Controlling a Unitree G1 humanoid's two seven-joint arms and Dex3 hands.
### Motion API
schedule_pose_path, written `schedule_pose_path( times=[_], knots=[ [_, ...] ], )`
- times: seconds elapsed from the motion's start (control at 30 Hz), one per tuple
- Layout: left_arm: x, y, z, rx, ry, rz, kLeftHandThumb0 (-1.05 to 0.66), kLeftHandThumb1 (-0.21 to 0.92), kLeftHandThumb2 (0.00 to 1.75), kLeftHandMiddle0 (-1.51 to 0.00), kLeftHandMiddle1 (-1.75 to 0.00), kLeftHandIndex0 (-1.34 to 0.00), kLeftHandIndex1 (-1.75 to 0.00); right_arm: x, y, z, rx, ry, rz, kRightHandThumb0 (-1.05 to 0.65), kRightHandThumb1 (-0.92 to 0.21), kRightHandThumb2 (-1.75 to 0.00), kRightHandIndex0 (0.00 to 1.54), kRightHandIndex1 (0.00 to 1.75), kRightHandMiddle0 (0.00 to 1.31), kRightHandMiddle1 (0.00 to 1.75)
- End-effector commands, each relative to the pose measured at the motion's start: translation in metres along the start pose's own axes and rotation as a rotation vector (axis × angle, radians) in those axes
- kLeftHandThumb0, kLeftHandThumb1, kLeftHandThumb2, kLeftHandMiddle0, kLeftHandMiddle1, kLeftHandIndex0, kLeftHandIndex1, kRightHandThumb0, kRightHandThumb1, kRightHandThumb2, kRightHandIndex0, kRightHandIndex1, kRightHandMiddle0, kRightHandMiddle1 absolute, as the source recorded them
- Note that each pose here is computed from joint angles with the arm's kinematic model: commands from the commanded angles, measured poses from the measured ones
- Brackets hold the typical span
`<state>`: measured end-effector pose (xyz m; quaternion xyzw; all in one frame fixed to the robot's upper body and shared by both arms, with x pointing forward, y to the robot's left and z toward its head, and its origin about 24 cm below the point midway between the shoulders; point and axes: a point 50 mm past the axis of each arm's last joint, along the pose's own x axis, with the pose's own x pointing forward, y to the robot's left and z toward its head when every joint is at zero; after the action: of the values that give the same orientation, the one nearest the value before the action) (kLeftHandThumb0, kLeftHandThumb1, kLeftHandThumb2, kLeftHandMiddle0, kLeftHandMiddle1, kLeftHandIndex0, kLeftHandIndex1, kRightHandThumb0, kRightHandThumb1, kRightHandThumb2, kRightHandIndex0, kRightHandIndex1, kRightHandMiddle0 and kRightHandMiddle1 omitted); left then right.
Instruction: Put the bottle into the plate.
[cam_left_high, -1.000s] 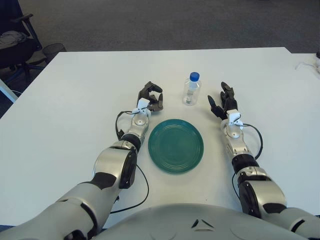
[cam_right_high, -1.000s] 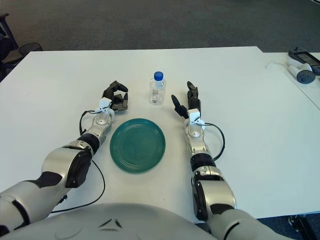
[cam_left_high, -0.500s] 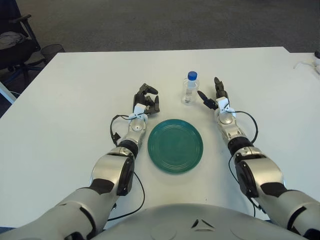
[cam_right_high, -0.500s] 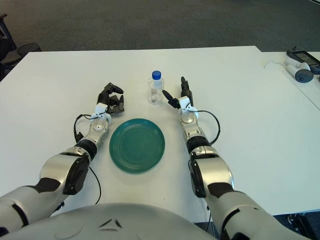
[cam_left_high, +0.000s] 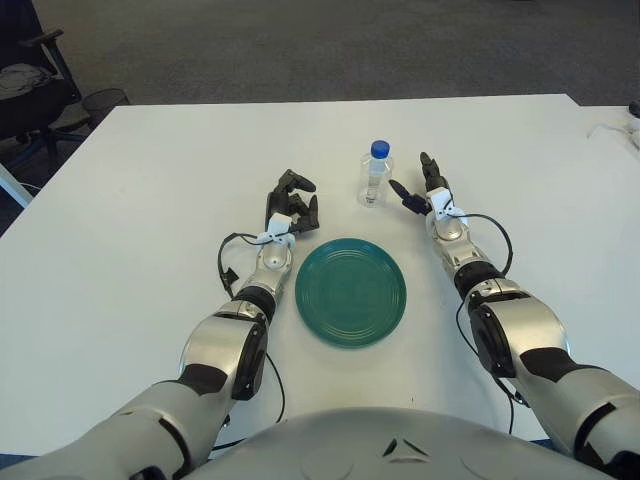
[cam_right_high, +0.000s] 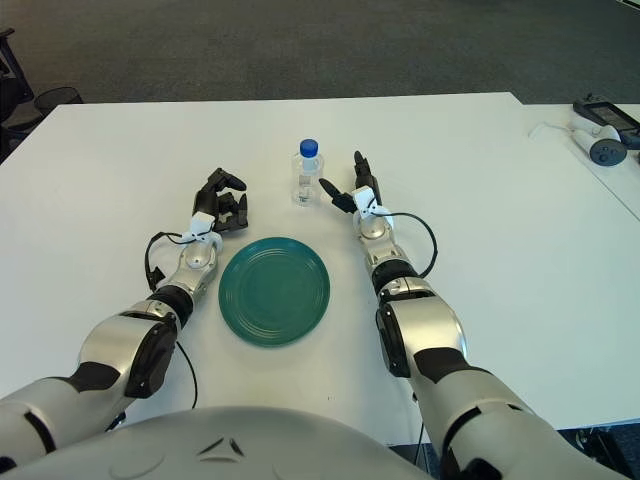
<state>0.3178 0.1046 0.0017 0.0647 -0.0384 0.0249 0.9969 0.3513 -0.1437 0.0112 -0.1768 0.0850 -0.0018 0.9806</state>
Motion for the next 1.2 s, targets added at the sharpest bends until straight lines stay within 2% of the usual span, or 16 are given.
schedule_pose_path(
  times=[0.0,0.23,0.37,0.47,0.63,0.83,0.93,1.17],
  knots=[
    [-0.015,0.007,-0.024,0.056,0.124,0.003,-0.47,0.34,1.29,-1.12,-1.75,-0.59,-1.75,-0.015,0.009,-0.031,-0.016,0.097,0.068,-1.05,-0.92,-0.38,0.01,0.00,0.00,0.00],
    [-0.014,0.006,-0.023,0.065,0.118,0.013,-0.47,0.33,1.29,-1.12,-1.75,-0.60,-1.75,-0.026,0.003,-0.046,-0.017,0.089,0.087,-1.05,-0.92,-0.37,0.01,0.00,0.00,0.00],
    [-0.013,0.004,-0.022,0.073,0.118,0.009,-0.47,0.34,1.28,-1.11,-1.75,-0.59,-1.75,-0.046,-0.016,-0.079,-0.005,0.142,0.071,-1.05,-0.92,-0.36,0.01,0.00,0.00,0.00],
    [-0.013,0.004,-0.023,0.074,0.124,0.006,-0.47,0.35,1.27,-1.11,-1.75,-0.59,-1.75,-0.055,-0.023,-0.092,0.014,0.176,0.055,-1.05,-0.92,-0.36,0.01,0.00,0.00,0.00],
    [-0.014,0.003,-0.023,0.056,0.131,-0.001,-0.46,0.36,1.26,-1.11,-1.75,-0.58,-1.75,-0.059,-0.029,-0.098,0.081,0.205,0.011,-1.03,-0.92,-0.36,0.02,0.01,0.00,0.00],
    [-0.013,0.003,-0.023,0.064,0.134,-0.009,-0.47,0.35,1.27,-1.10,-1.75,-0.58,-1.75,-0.073,-0.042,-0.114,0.189,0.233,-0.034,-0.99,-0.92,-0.35,0.03,0.01,0.02,0.01],
    [-0.013,0.004,-0.024,0.064,0.140,-0.007,-0.46,0.36,1.26,-1.09,-1.75,-0.58,-1.75,-0.080,-0.042,-0.120,0.232,0.241,-0.050,-0.96,-0.92,-0.31,0.04,0.01,0.03,0.03],
    [-0.011,0.005,-0.024,0.069,0.148,-0.010,-0.46,0.36,1.26,-1.08,-1.75,-0.58,-1.75,-0.078,-0.028,-0.114,0.216,0.204,0.017,-0.92,-0.92,-0.22,0.05,0.00,0.00,0.10]
  ],
)
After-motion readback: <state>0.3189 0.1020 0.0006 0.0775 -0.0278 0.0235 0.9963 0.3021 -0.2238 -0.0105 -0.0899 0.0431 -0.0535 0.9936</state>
